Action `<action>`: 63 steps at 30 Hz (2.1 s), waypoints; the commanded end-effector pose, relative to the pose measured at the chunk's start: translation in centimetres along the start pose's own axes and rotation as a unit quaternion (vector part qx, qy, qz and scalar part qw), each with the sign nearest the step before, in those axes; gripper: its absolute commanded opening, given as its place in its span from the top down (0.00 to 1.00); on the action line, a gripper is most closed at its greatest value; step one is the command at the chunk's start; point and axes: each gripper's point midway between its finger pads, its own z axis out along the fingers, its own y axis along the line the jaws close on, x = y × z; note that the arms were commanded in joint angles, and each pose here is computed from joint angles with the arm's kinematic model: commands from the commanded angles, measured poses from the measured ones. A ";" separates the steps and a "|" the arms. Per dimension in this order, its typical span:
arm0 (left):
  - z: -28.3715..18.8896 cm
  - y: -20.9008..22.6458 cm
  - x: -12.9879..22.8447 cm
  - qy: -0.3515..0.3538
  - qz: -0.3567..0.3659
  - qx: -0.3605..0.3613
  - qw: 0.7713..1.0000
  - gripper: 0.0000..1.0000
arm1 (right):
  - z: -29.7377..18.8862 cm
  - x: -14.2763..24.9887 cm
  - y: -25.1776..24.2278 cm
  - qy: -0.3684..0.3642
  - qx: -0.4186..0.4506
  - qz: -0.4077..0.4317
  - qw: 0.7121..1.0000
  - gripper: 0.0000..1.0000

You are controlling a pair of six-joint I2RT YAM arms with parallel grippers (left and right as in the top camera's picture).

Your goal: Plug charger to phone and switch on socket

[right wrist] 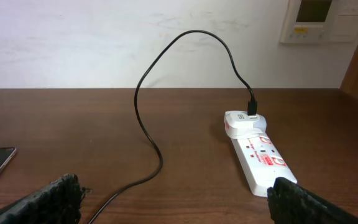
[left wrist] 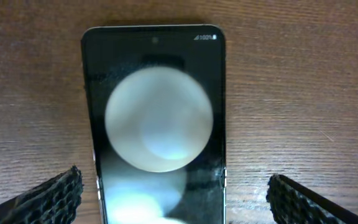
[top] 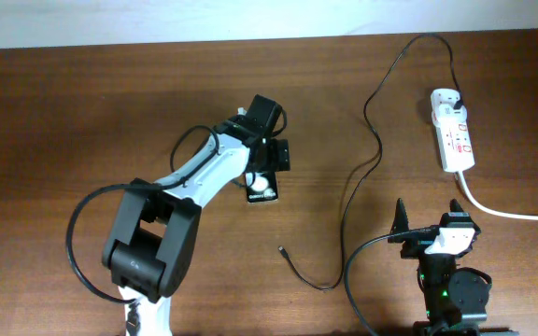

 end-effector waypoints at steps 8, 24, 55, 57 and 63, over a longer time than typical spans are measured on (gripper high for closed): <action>2.7 0.9 1.5 0.023 -0.001 -0.034 0.999 0.01 | 0.0 0.3 0.3 0.004 -0.007 0.001 1.000 0.02; 2.8 0.9 1.5 0.023 -0.001 -0.035 0.999 0.01 | 0.0 0.3 0.3 0.004 -0.007 0.001 1.000 0.02; 2.8 1.1 1.7 0.027 0.000 -0.037 0.999 0.01 | 0.0 0.3 0.3 0.004 -0.007 0.001 1.000 0.02; 2.8 1.1 1.7 0.027 0.000 -0.037 0.999 0.01 | 0.0 0.3 0.3 0.004 -0.007 0.001 1.000 0.02; 2.8 1.1 1.7 0.027 0.000 -0.037 0.999 0.01 | 0.0 0.3 0.3 0.004 -0.007 0.001 1.000 0.02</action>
